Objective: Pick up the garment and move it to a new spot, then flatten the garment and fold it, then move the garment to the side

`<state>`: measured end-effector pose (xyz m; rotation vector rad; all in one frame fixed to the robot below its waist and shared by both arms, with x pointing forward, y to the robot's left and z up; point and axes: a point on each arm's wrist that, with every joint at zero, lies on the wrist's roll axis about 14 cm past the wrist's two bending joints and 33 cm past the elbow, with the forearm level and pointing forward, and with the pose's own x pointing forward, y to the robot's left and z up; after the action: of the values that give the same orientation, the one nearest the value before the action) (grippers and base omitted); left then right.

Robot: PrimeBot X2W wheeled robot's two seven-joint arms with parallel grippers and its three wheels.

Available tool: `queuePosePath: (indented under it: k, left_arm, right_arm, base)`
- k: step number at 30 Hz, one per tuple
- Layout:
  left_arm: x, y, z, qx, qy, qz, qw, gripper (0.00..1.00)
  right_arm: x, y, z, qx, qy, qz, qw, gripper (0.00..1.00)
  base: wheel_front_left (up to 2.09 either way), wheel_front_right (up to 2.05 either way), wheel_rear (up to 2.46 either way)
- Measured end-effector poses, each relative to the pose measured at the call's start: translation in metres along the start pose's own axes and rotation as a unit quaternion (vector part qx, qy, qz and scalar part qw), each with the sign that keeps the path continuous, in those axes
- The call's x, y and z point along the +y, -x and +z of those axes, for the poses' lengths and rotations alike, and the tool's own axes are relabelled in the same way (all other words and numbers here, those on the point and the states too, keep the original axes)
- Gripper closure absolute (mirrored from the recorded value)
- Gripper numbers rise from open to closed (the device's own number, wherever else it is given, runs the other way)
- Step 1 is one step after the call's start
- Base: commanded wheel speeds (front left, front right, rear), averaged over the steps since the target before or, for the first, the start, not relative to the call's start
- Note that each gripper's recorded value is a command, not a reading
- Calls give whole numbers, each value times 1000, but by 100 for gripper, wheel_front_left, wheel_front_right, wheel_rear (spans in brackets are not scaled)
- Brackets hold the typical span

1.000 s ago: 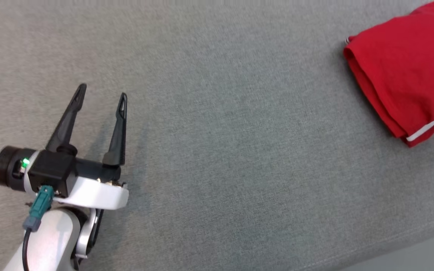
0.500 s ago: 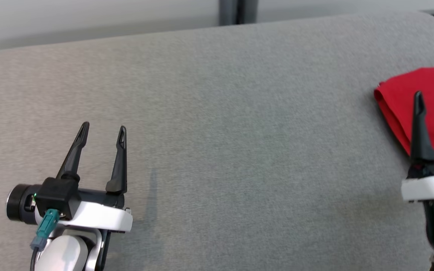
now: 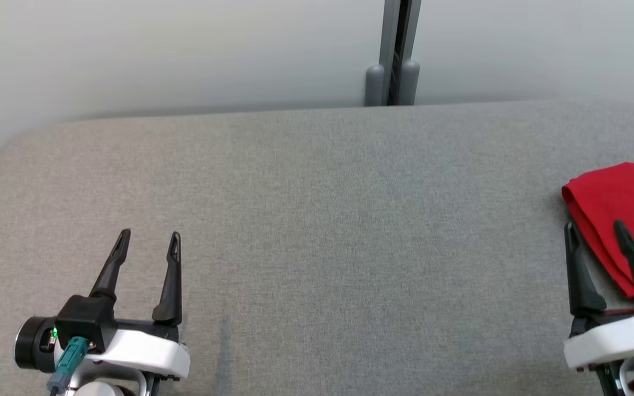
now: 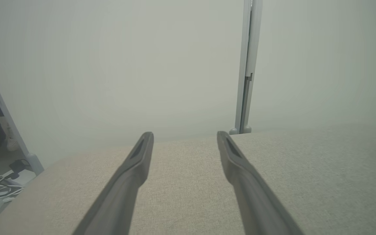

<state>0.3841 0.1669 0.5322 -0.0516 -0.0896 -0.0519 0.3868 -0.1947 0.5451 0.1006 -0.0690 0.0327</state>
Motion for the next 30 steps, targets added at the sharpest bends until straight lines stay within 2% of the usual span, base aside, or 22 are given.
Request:
queuePosePath:
  k: [14, 30]
  left_arm:
    - [4, 26, -5, 26, -4, -2, 1000, 0]
    - [7, 32, -12, 45, -6, -3, 999, 0]
  right_arm:
    - [-5, 34, -4, 18, -5, -8, 1000, 0]
    - [1, 32, -1, 17, -6, 0, 1000, 0]
  base:
    - [0, 0, 0]
    - [0, 0, 0]
